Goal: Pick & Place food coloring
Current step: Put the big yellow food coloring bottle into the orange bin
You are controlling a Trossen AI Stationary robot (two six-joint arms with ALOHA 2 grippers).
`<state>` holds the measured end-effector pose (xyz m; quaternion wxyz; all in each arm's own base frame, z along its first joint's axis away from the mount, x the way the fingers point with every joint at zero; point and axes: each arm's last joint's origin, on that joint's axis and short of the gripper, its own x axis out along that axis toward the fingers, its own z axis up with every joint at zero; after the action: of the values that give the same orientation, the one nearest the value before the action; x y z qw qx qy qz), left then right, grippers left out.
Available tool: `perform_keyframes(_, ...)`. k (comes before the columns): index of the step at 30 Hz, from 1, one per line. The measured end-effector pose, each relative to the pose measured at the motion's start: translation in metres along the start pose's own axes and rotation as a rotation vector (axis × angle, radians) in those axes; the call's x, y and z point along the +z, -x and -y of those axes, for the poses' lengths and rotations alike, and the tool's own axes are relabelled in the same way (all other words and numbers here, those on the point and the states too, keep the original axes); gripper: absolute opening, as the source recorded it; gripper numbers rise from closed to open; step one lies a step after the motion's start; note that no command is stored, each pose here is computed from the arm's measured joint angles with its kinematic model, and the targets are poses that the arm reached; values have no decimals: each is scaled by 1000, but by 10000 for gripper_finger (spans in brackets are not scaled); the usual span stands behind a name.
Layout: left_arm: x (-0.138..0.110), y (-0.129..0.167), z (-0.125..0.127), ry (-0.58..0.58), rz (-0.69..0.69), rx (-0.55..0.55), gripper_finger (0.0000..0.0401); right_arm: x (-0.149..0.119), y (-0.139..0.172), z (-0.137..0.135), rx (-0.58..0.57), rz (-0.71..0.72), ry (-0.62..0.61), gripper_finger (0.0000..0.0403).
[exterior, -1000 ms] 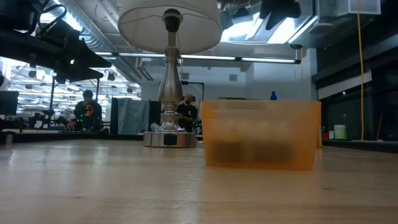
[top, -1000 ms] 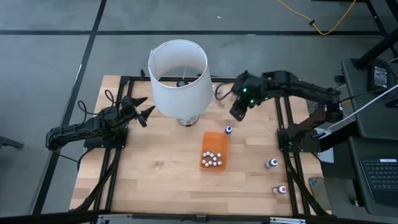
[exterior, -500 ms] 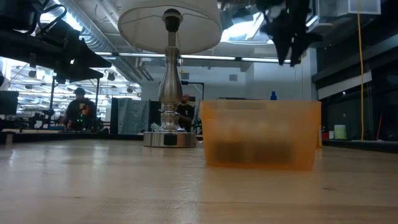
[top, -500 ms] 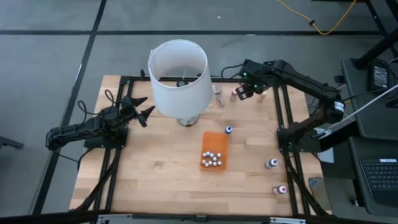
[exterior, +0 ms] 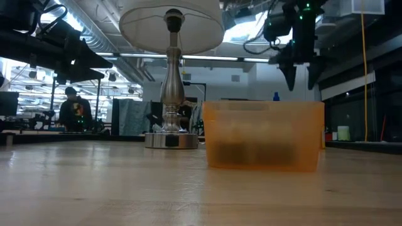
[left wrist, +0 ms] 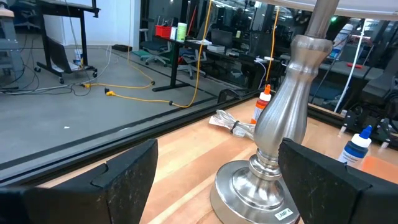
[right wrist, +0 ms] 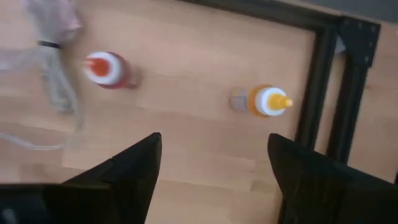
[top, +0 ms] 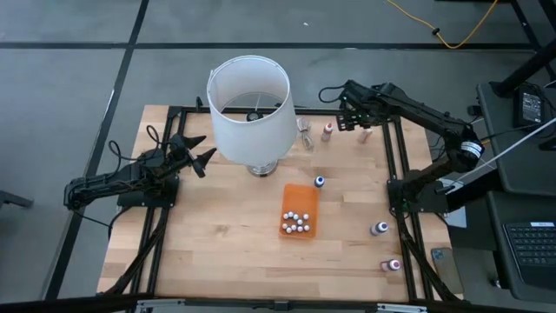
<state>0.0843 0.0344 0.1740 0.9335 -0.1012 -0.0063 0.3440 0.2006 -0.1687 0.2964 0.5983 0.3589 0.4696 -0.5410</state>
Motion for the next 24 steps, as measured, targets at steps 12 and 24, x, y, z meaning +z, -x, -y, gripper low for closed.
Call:
perform_keyframes(12, 0, 0, 0, 0, 0, 0, 322, 2, -43, 26, -81, -54, -136, 288)
perform_keyframes(24, 0, 0, 0, 0, 0, 0, 322, 1, -75, 41, -105, -48, -247, 288)
